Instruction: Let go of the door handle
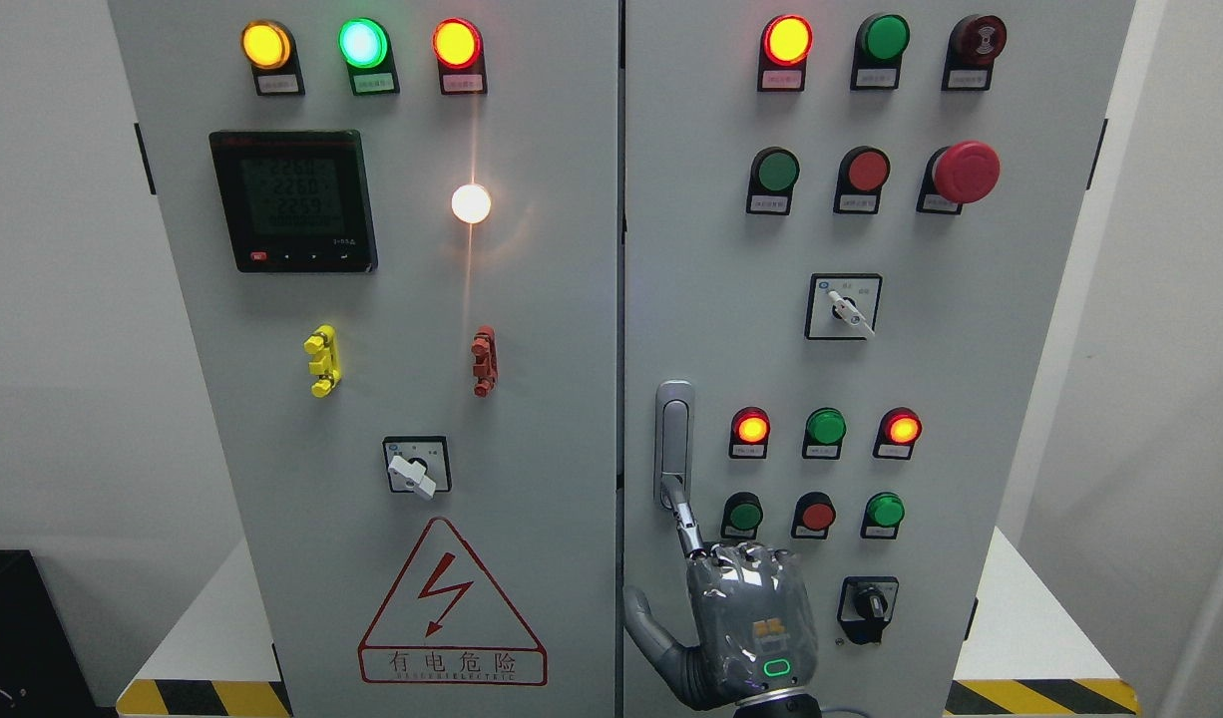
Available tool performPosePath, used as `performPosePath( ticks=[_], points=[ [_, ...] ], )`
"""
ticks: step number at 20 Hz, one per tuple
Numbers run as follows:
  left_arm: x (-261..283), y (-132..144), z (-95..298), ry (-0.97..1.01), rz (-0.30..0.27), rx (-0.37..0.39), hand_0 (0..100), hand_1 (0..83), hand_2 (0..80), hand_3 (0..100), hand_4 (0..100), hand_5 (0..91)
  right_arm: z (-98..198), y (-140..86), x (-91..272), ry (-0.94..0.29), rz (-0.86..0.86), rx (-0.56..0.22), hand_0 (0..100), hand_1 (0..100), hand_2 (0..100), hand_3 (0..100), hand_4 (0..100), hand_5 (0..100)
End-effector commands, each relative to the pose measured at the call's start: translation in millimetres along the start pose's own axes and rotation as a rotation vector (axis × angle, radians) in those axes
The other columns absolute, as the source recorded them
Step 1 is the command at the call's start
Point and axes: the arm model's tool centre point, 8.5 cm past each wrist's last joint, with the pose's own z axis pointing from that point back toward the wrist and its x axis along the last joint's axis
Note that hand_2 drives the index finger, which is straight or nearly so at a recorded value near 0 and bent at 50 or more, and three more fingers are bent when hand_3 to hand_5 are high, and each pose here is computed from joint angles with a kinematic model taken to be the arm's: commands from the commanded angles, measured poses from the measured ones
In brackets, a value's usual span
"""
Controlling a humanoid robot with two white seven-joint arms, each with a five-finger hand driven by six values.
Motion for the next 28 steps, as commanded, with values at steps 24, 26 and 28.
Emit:
performPosePath(
  ticks=[24, 26, 28],
  points=[
    [-10.7, -0.1, 1.0, 0.016, 0.002, 0.000, 12, 55.6, 0.0, 0, 0, 0.0, 2.7, 5.7, -3.7, 0.012, 0.002, 0.033, 37, 24, 9, 100, 100, 100],
    [-10.7, -0.1, 1.0, 0.016, 0.002, 0.000, 12, 55.6, 0.0, 0, 0, 0.0, 2.7, 5.7, -3.7, 0.012, 0.002, 0.033, 37, 24, 9, 100, 100, 100],
    [-10.7, -0.1, 1.0, 0.016, 0.002, 0.000, 12, 55.6, 0.0, 0, 0, 0.0, 2.7, 5.7, -3.7, 0.012, 0.002, 0.033, 37, 24, 9, 100, 100, 100]
  ],
)
